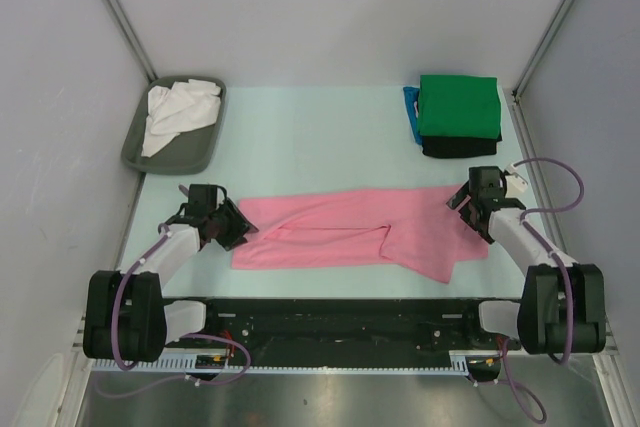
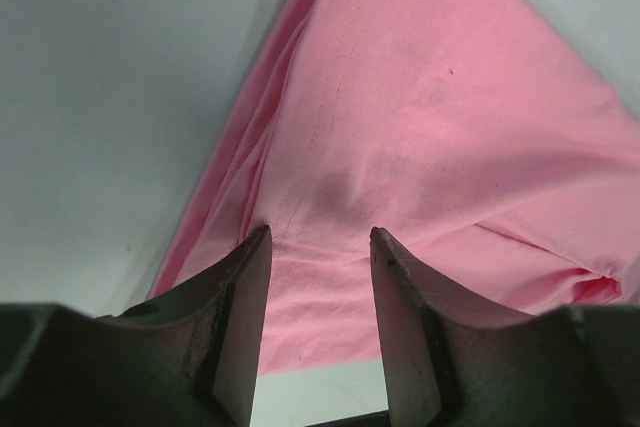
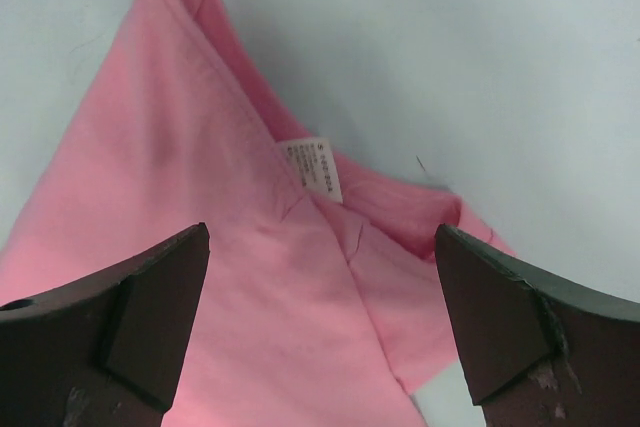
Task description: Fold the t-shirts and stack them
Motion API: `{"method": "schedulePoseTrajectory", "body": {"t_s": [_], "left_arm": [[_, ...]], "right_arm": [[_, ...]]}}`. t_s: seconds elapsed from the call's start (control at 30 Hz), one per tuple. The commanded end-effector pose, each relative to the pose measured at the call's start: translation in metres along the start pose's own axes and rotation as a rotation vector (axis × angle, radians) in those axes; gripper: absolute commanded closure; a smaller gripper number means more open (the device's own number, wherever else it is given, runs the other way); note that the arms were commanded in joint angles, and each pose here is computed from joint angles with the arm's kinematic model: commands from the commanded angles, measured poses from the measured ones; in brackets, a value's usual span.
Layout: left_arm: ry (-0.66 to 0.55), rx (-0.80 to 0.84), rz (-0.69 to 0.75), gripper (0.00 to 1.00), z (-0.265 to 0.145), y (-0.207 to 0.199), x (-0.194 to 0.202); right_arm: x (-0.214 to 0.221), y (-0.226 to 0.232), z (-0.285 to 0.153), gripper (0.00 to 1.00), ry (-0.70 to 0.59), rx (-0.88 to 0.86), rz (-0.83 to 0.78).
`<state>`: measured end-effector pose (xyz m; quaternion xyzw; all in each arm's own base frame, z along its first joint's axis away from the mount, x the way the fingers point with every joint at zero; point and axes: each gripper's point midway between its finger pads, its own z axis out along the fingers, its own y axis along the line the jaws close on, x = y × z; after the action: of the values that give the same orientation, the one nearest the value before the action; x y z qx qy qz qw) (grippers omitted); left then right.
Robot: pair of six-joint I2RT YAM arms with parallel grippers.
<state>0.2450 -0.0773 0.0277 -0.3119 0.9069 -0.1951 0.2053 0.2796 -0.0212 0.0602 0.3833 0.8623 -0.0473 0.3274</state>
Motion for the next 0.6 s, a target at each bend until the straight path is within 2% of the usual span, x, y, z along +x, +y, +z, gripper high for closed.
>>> {"method": "schedulePoseTrajectory", "body": {"t_s": [0.0,0.2,0.3,0.33,0.43,0.57], "left_arm": [[-0.008,0.054,0.053,0.51,-0.009,-0.016,-0.006],[0.009,0.061,0.056,0.51,-0.007,-0.017,-0.003],[0.014,0.061,0.055,0.51,-0.005,-0.015,-0.001],[0.018,0.059,0.054,0.51,-0.004,-0.014,0.0],[0.025,0.056,0.053,0.5,-0.001,-0.013,0.001],[0.029,0.049,0.053,0.51,0.0,-0.011,0.002]], "right_arm": [[-0.004,0.018,0.017,0.0,0.026,-0.08,0.02],[0.012,0.004,0.043,0.01,0.092,-0.026,0.027],[0.022,0.003,0.054,0.15,0.127,-0.041,0.038],[0.024,0.001,0.057,0.24,0.136,-0.034,0.039],[0.033,0.002,0.067,0.42,0.169,-0.036,0.038],[0.035,0.007,0.072,0.59,0.197,-0.068,0.057]]}}
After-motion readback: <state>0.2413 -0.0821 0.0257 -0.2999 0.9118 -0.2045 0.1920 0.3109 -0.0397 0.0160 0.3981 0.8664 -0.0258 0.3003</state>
